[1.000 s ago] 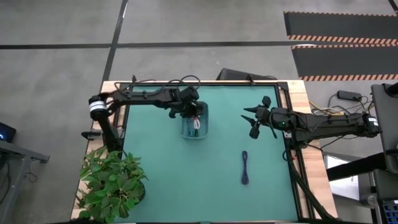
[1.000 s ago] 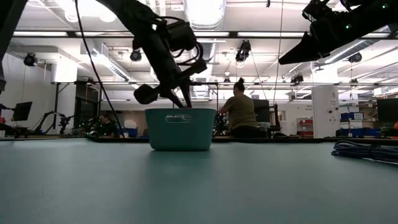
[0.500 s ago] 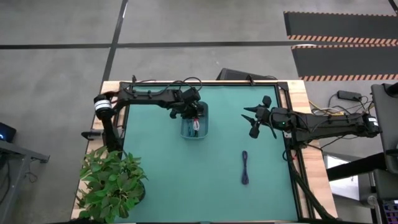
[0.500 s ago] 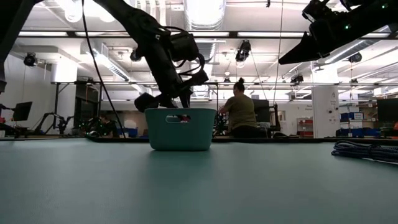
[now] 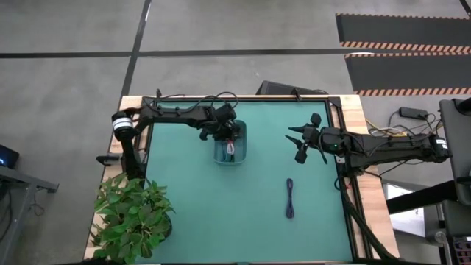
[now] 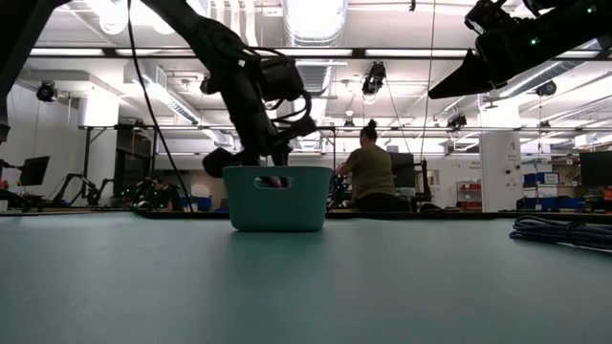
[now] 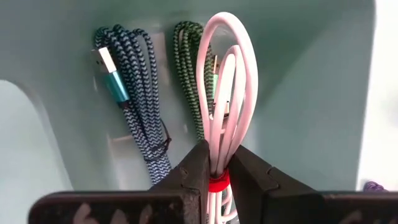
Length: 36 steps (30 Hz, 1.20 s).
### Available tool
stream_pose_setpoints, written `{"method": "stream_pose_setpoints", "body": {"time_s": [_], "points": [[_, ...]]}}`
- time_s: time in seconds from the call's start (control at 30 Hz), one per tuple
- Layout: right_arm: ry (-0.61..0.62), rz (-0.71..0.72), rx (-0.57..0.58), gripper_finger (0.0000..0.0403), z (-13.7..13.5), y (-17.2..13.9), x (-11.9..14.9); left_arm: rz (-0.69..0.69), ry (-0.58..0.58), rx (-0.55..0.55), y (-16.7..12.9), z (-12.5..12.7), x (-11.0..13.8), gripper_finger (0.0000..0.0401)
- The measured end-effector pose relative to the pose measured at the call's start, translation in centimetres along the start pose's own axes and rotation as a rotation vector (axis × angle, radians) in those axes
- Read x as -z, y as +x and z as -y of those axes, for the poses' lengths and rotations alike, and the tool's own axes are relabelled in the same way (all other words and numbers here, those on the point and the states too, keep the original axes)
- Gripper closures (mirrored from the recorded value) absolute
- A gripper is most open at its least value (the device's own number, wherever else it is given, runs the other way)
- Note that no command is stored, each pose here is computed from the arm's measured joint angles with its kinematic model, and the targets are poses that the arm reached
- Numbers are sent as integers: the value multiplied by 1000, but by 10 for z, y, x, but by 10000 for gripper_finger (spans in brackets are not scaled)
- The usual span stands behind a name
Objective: Pick and place USB-C Cables
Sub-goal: Put the white charger cable into the bin
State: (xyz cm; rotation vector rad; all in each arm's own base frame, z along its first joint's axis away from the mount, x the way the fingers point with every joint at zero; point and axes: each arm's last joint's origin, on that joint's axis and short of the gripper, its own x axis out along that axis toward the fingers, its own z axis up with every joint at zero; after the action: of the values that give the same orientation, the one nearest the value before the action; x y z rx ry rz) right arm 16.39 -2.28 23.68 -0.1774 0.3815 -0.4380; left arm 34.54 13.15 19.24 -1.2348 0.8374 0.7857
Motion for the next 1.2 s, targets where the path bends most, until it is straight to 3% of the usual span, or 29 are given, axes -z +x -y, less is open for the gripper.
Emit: {"method": "stream_pose_setpoints", "body": {"time_s": [1.2], "points": [[0, 0, 0, 264, 0, 0, 0, 6, 28, 8, 10, -2, 0, 366]]}}
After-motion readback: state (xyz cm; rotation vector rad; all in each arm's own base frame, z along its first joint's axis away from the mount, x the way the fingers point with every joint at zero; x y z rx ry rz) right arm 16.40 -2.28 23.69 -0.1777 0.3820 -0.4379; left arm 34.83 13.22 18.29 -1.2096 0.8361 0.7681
